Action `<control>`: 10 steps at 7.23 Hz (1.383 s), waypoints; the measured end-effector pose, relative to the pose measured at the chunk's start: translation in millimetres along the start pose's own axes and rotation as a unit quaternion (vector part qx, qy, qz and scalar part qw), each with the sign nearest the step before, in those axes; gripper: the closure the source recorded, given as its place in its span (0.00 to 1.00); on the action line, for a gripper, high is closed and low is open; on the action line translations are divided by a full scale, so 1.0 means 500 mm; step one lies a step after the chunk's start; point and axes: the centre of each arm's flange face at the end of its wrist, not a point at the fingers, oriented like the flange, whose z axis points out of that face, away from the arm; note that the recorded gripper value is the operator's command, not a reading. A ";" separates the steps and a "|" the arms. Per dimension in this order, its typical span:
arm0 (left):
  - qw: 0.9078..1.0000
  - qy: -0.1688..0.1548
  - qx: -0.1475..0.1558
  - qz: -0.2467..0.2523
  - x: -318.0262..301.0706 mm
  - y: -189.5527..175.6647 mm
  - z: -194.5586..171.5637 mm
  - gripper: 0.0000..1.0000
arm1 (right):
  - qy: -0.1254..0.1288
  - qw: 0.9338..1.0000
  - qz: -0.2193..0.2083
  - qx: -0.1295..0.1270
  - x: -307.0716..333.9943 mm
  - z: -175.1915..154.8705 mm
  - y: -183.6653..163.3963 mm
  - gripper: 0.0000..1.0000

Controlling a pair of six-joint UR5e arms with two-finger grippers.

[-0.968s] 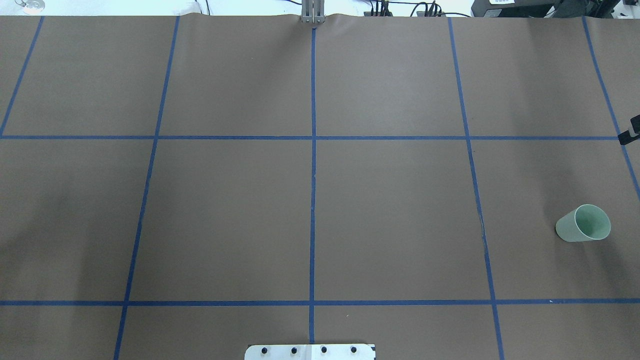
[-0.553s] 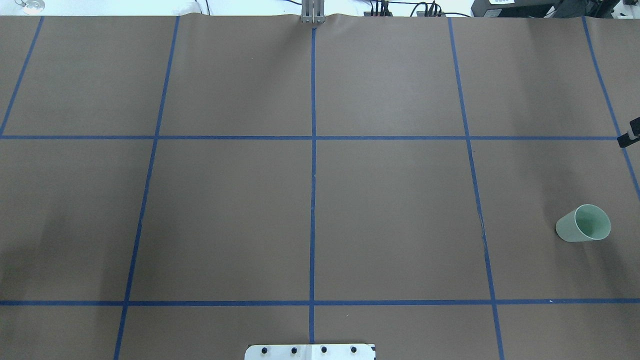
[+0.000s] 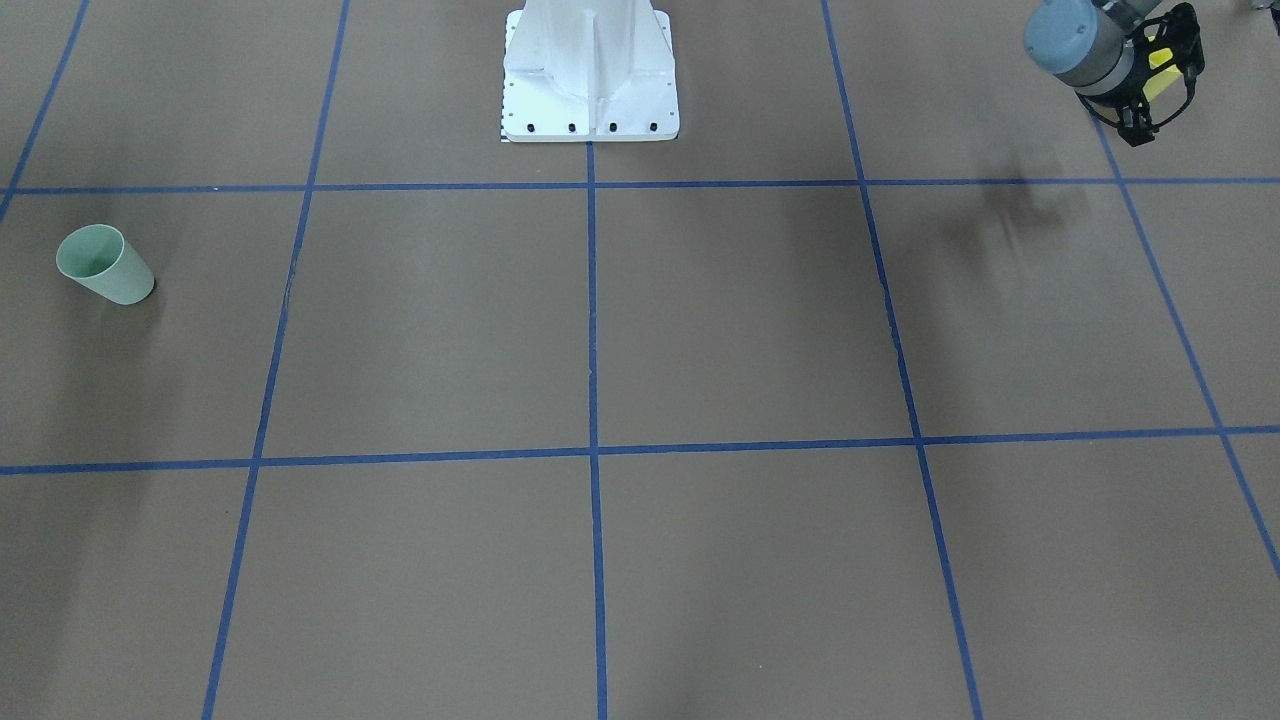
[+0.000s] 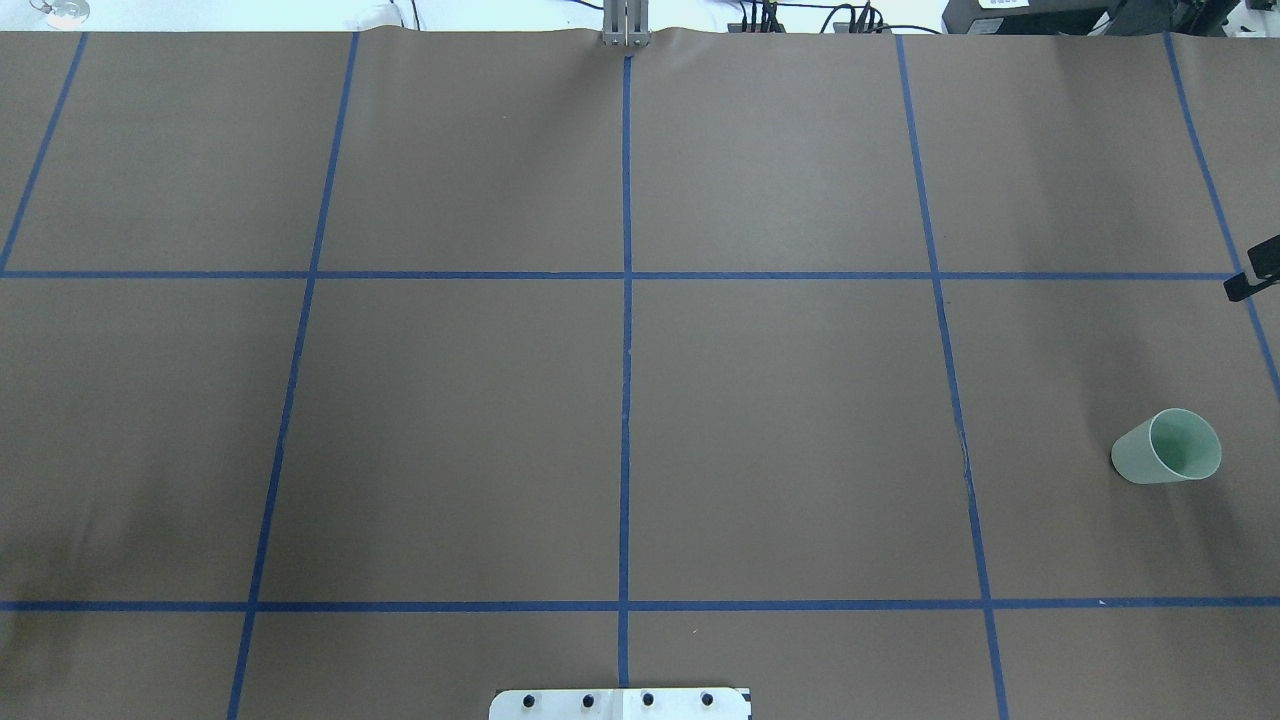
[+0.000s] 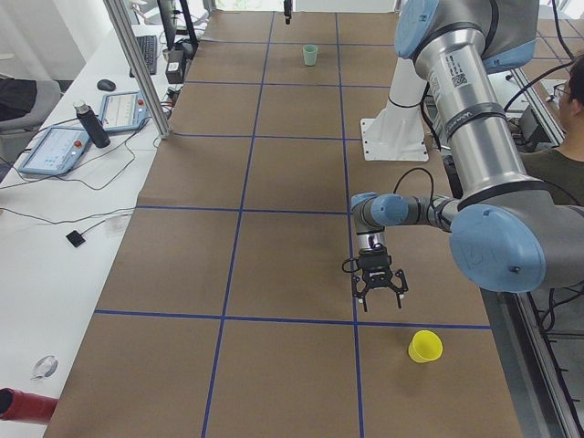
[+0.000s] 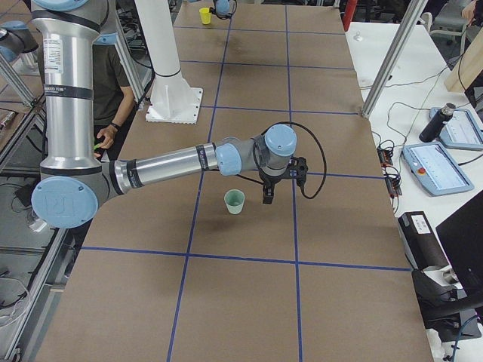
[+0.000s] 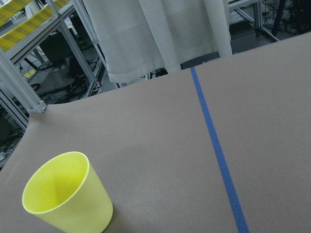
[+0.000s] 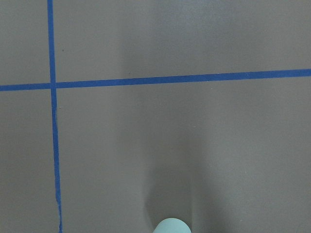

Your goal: Transfer and stack yellow cup on green cup

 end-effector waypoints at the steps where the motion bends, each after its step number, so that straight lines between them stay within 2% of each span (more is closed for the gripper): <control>1: 1.000 -0.009 0.016 -0.022 -0.018 0.016 0.016 0.01 | 0.000 1.000 -0.002 -0.002 -0.004 0.003 -0.001 0.01; 5: 0.994 -0.026 0.063 -0.091 -0.047 0.077 0.115 0.01 | 0.004 1.000 -0.017 -0.006 -0.029 0.018 -0.005 0.01; 8: 0.993 -0.043 0.068 -0.088 -0.116 0.152 0.139 0.02 | 0.008 1.000 -0.022 -0.005 -0.038 0.018 -0.005 0.01; 10: 0.992 -0.047 0.075 -0.089 -0.129 0.151 0.150 0.03 | 0.013 1.000 -0.021 -0.004 -0.034 0.020 -0.004 0.01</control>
